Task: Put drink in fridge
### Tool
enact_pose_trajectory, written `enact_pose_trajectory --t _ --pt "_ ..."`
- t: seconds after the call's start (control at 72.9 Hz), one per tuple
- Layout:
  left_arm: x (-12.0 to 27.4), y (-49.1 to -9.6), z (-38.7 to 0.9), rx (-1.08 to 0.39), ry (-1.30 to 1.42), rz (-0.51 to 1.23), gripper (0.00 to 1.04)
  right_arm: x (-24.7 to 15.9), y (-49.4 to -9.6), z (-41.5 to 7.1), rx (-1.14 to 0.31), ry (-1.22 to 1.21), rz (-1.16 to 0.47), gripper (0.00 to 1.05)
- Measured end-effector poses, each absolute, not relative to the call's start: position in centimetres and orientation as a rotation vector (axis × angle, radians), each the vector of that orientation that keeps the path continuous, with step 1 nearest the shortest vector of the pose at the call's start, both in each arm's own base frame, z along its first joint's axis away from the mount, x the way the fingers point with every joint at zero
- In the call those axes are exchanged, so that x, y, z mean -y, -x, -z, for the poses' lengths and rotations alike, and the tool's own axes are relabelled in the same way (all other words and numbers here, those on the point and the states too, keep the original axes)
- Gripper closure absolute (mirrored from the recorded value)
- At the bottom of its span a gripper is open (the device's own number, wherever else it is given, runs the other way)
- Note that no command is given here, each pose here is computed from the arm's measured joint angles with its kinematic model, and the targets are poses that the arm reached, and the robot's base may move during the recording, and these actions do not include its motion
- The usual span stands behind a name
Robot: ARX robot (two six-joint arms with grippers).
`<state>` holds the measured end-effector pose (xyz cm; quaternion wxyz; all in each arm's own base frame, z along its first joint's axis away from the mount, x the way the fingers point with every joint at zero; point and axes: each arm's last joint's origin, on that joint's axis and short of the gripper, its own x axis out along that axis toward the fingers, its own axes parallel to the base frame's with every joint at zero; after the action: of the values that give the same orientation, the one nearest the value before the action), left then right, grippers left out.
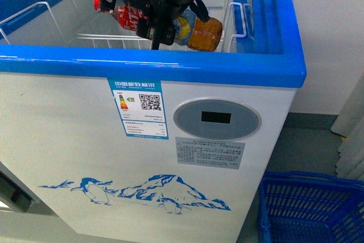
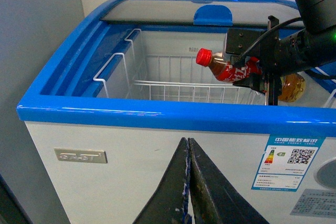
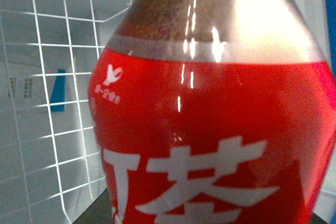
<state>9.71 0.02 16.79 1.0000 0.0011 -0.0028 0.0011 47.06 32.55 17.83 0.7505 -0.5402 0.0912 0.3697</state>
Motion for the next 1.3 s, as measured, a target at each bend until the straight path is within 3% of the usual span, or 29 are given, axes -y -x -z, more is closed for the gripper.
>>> enact_pose_trajectory --t 0.219,0.603,0.864,1.042,1.152,1.303 --pt "0.0 -9.7 -16.8 0.006 -0.002 -0.002 1.02 -32.4 -46.8 -15.9 -0.221 1.17 -0.813 0.68" --pt "0.0 -9.7 -16.8 0.006 -0.002 -0.002 1.02 -32.1 -46.2 -16.3 -0.213 1.151 -0.836 0.05" --pt "0.0 -9.7 -16.8 0.006 -0.002 -0.002 1.02 -31.9 -44.7 -20.8 -0.122 1.065 -0.815 0.07" --pt "0.0 -9.7 -16.8 0.006 -0.002 -0.002 1.02 -31.2 -42.9 -26.7 -0.026 0.927 -0.746 0.07" --pt "0.0 -9.7 -16.8 0.006 -0.002 -0.002 1.02 -28.9 -41.5 -31.0 0.024 0.806 -0.648 0.07" --pt "0.0 -9.7 -16.8 0.006 -0.002 -0.002 1.02 -22.4 -38.8 -36.3 0.042 0.595 -0.428 0.07"
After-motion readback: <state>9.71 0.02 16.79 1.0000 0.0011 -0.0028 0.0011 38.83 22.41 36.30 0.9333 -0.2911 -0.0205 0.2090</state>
